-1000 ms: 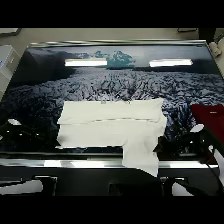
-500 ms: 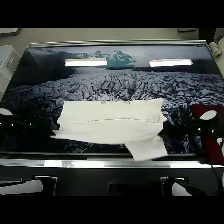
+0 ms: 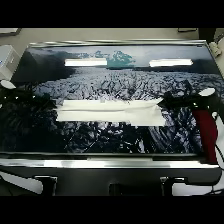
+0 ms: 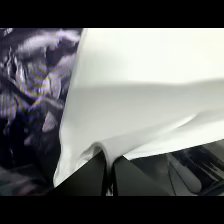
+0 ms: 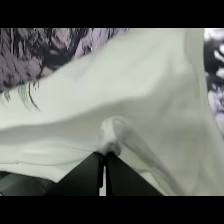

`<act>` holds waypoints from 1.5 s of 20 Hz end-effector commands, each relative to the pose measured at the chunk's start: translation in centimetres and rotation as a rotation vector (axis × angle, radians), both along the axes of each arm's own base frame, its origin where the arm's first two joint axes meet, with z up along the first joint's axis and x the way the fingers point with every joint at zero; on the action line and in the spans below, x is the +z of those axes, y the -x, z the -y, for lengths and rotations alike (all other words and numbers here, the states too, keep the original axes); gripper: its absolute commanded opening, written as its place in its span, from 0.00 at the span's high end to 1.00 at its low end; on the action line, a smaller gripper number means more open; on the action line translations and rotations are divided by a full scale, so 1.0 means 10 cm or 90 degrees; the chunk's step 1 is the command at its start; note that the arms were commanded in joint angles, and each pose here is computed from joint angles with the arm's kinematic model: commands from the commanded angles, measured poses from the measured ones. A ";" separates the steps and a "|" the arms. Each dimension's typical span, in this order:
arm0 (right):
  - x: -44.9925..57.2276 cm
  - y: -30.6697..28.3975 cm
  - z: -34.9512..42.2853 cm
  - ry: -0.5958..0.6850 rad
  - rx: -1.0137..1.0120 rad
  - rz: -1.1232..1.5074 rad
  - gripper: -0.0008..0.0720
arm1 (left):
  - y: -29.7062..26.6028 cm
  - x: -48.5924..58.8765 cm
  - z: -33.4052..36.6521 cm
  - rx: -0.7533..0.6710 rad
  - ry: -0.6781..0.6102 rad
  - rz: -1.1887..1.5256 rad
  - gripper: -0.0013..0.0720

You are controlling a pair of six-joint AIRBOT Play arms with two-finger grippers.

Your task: Fold the clothes and pants, and hang the long-sleeved shirts on hangers.

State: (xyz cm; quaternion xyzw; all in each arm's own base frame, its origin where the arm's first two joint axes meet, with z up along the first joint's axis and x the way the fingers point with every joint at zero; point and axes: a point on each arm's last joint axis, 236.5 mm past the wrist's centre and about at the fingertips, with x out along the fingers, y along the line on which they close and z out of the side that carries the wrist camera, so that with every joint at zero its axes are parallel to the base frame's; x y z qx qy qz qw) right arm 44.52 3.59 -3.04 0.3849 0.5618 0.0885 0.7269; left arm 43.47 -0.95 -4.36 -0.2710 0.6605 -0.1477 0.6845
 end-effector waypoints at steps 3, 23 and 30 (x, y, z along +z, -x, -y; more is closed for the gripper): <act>-0.41 -0.43 0.03 -0.015 -0.060 -0.012 0.94 | -0.38 -0.39 0.13 0.023 0.007 -0.043 0.95; -0.56 0.19 0.54 -0.111 0.018 -0.139 0.00 | -0.02 0.94 -0.42 0.030 0.045 -0.008 0.06; -0.60 -0.09 -0.19 -0.095 0.091 -0.077 0.26 | 0.02 1.26 0.20 -0.070 0.028 0.044 0.06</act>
